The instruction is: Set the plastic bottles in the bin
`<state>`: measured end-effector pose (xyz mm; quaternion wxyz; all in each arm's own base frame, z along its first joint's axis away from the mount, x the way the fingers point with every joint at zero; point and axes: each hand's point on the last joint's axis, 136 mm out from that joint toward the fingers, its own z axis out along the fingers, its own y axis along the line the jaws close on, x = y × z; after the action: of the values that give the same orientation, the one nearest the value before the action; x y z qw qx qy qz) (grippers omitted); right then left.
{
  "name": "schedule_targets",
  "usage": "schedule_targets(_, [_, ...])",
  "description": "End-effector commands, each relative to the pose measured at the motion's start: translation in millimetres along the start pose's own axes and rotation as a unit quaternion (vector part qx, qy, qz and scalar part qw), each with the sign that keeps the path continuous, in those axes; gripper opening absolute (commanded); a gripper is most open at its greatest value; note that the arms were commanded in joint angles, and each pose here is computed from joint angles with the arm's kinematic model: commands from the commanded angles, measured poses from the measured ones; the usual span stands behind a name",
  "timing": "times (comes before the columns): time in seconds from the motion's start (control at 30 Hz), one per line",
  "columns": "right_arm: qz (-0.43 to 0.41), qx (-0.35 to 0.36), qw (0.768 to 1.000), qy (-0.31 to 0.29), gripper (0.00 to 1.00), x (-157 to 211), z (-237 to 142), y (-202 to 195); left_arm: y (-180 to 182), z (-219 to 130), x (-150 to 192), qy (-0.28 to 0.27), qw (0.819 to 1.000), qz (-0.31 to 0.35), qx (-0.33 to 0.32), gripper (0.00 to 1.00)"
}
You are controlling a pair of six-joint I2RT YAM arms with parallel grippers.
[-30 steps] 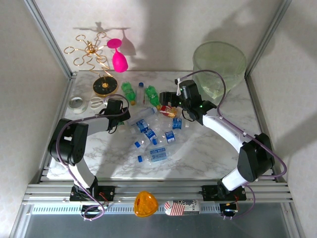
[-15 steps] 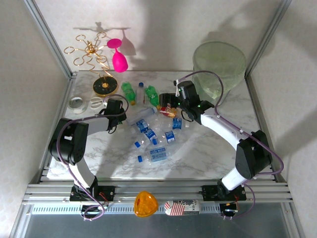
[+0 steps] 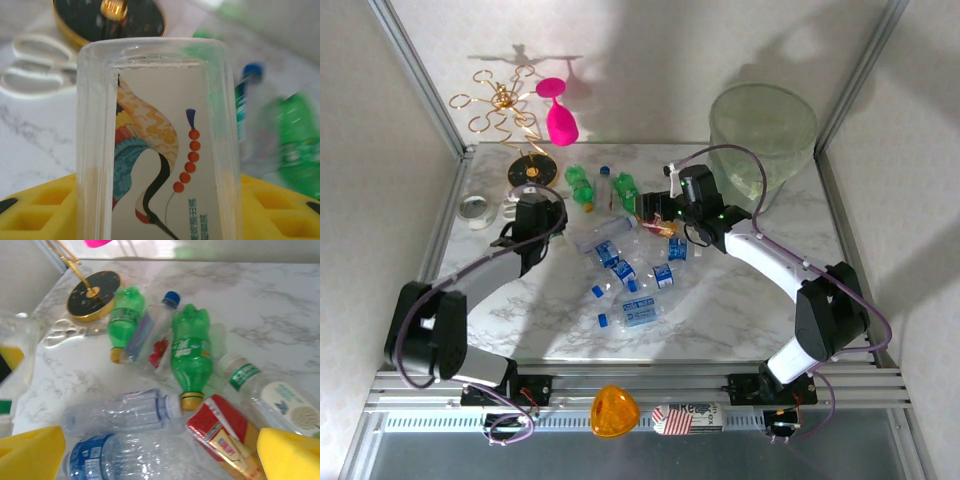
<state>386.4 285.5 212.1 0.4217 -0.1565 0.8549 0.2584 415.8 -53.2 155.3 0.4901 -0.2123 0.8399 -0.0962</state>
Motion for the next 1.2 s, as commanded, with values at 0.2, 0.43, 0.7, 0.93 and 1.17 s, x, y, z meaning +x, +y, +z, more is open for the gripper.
schedule_targets(0.2, [0.001,-0.214,0.976,-0.049,0.99,-7,-23,72,-54,-54,-51,-0.073,0.973,-0.15,0.162,0.29])
schedule_targets(0.43, [-0.001,-0.296,0.954,-0.055,0.95,2,-30,113,-93,-79,-49,-0.083,0.95,-0.191,0.234,0.29])
schedule_targets(0.7, [0.0,-0.344,0.939,-0.022,0.93,25,-18,151,-123,-96,-48,-0.086,0.936,-0.2,0.278,0.29])
schedule_targets(0.93, [0.008,-0.392,0.92,-0.005,0.88,34,-14,175,-131,-104,-35,-0.079,0.928,-0.208,0.298,0.29])
schedule_targets(1.17, [0.034,-0.4,0.916,0.002,0.73,41,-2,179,-130,-107,-29,-0.079,0.925,-0.215,0.303,0.29])
